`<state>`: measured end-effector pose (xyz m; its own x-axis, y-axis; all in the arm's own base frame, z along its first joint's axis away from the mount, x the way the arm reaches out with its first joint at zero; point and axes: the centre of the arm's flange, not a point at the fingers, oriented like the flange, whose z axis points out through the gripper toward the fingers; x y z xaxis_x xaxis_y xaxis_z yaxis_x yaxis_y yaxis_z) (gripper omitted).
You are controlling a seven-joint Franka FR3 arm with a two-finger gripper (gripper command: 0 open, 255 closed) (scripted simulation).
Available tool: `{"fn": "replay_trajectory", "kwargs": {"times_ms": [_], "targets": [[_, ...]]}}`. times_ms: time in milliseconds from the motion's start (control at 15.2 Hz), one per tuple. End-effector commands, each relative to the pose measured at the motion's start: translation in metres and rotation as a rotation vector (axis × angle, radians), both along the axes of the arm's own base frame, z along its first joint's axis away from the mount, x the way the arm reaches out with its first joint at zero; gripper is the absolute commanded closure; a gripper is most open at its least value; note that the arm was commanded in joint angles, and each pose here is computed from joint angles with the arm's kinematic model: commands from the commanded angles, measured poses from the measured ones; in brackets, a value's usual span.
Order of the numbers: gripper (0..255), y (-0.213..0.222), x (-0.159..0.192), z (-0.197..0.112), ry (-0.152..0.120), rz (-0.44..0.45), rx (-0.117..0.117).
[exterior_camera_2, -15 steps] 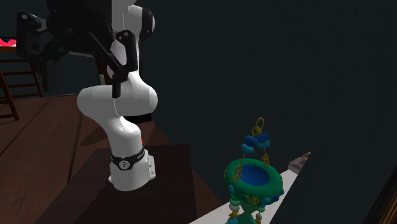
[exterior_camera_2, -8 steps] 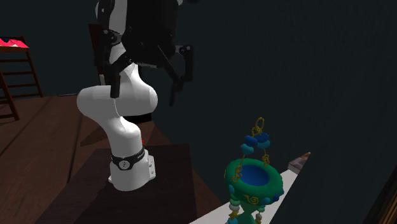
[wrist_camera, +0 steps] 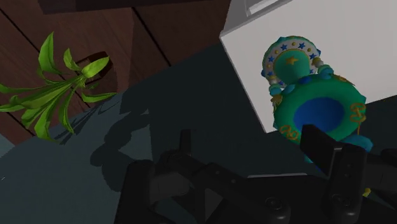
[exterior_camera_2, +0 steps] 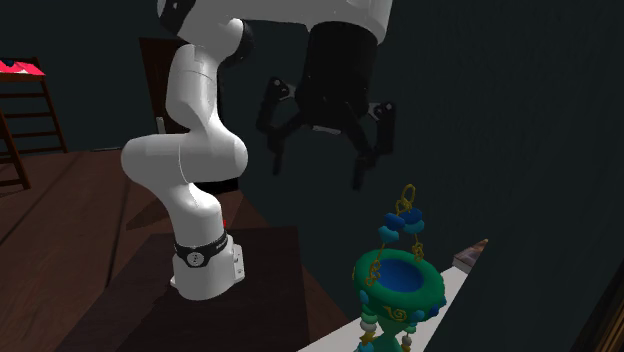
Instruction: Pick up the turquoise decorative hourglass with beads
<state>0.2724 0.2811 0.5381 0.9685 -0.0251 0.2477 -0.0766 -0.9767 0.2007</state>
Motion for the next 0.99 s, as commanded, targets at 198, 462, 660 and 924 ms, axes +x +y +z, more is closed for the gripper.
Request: {"fn": "replay_trajectory", "kwargs": {"times_ms": [198,462,660,924], "targets": [[0,0.07,-0.002,-0.023,-0.062,-0.037,-0.014],[0,0.123,-0.001,-0.042,-0.111,-0.066,-0.027],[0,0.134,0.0,-0.056,-0.121,-0.072,-0.029],[0,0.134,0.0,-0.077,-0.121,-0.072,-0.029]]}}
